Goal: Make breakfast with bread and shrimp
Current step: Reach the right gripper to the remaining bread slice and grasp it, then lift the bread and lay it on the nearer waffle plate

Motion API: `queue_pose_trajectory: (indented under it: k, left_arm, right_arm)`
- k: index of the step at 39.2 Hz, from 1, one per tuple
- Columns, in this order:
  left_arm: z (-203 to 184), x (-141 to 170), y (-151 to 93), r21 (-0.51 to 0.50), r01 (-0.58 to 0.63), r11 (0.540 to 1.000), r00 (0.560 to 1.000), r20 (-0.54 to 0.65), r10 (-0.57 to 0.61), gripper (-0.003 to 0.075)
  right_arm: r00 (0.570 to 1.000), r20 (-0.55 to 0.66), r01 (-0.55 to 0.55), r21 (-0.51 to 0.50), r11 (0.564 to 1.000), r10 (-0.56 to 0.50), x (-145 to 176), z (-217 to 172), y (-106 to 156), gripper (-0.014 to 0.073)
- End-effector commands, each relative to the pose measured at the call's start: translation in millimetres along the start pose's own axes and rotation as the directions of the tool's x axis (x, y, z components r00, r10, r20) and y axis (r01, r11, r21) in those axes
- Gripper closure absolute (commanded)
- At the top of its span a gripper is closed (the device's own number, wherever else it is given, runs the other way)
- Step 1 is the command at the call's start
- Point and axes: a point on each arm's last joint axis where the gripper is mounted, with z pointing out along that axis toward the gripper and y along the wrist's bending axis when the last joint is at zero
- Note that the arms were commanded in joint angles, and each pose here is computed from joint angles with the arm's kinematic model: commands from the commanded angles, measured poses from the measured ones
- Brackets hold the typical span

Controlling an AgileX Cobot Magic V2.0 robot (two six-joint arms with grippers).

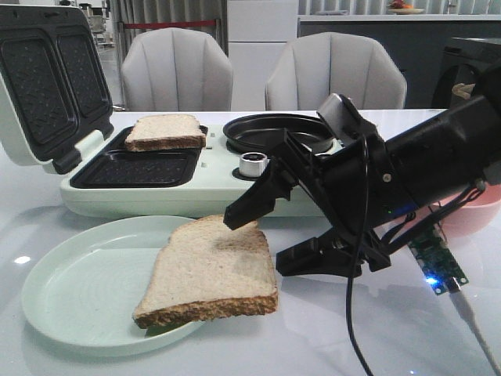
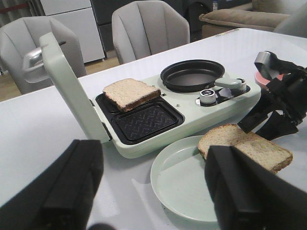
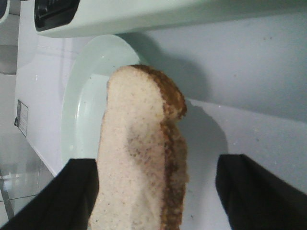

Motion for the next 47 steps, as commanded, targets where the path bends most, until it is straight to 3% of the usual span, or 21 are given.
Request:
queue_pose_trajectory:
  k: [1, 9, 17, 21, 29, 39, 43, 47]
  left_arm:
    - [-6.8, -14.1, 1.5, -0.012, 0.020, 1.000, 0.993, 0.117, -0.019, 0.0208]
    - [-6.8, -14.1, 1.5, -0.012, 0.020, 1.000, 0.993, 0.117, -0.019, 0.0208]
    - [-6.8, -14.1, 1.5, -0.012, 0.020, 1.000, 0.993, 0.117, -0.019, 0.0207]
    - [-6.8, -14.1, 1.5, -0.012, 0.020, 1.000, 0.993, 0.117, -0.019, 0.0208]
    - [-6.8, -14.1, 1.5, -0.012, 0.020, 1.000, 0.993, 0.117, -0.019, 0.0207]
    - [-6.8, -14.1, 1.5, -0.012, 0.020, 1.000, 0.993, 0.117, -0.019, 0.0207]
    - [-6.8, -14.1, 1.5, -0.012, 0.020, 1.000, 0.993, 0.117, -0.019, 0.0208]
    - [-6.8, -14.1, 1.5, -0.012, 0.020, 1.000, 0.993, 0.117, -0.019, 0.0207]
  right_arm:
    - [0.998, 0.048, 0.035, -0.106, 0.994, -0.030, -7.6, -5.4, 23.9, -0.0008]
    - [0.998, 0.037, 0.056, -0.097, 0.994, -0.053, -3.1, -1.3, 27.2, 0.0018]
    - [0.998, 0.038, 0.056, -0.094, 0.994, -0.053, -3.2, -1.3, 26.9, 0.0351]
    - [0.998, 0.029, 0.063, -0.128, 0.990, -0.059, -2.4, -2.2, 30.1, 0.0464]
    - [0.990, 0.047, 0.141, -0.259, 0.956, -0.133, -2.3, -12.2, 48.9, 0.0451]
    - [0.945, 0.164, 0.328, -0.464, 0.823, -0.284, -14.8, -42.5, 101.7, 0.0451]
    - [0.925, 0.214, 0.380, -0.474, 0.794, -0.315, -28.3, -46.2, 116.3, 0.0451]
    - [0.916, 0.247, 0.397, -0.439, 0.806, -0.316, -44.4, -42.3, 121.8, 0.0451]
